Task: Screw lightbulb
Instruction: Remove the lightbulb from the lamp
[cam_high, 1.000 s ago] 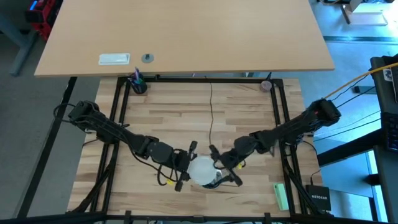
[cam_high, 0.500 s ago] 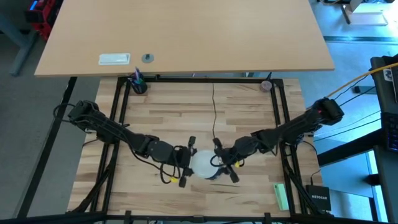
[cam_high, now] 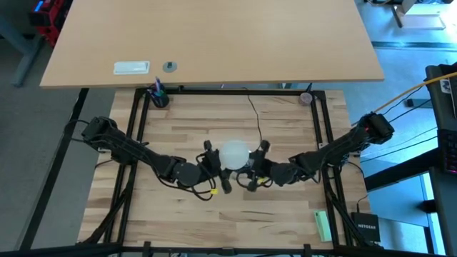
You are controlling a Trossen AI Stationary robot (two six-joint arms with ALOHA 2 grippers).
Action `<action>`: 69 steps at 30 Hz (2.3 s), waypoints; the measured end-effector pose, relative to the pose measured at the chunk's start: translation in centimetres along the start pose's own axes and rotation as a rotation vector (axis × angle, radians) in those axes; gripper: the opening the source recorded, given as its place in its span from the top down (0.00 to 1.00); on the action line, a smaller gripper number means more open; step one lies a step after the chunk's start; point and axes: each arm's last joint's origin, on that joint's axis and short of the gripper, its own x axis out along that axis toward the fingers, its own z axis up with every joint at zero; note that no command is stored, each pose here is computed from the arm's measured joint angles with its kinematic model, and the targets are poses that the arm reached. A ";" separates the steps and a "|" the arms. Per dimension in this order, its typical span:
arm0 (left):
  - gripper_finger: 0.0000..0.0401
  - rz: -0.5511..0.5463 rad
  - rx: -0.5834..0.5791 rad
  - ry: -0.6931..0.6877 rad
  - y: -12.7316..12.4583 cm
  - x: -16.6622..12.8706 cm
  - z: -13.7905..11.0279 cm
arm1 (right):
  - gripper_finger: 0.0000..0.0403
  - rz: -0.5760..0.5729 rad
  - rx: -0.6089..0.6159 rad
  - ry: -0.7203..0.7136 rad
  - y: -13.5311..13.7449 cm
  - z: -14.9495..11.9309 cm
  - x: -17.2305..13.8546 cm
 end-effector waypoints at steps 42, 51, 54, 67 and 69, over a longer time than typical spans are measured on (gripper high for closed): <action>0.66 -0.921 0.108 0.055 0.1 -1.7 2.6 | 0.06 0.989 0.198 -0.184 3.6 1.9 -0.2; 0.66 -0.907 0.097 0.068 0.1 -1.7 2.5 | 0.47 0.912 0.113 -0.060 4.0 2.7 0.4; 0.66 -0.866 0.102 0.076 0.2 -1.6 2.4 | 0.58 0.851 0.064 -0.024 3.8 3.0 0.3; 0.66 -0.142 0.022 0.035 0.3 -0.9 1.1 | 0.58 0.033 -0.051 0.080 2.5 2.6 -0.9; 0.66 -0.082 0.000 0.013 0.2 -0.6 0.8 | 0.58 -0.017 -0.060 0.079 2.2 2.6 -0.8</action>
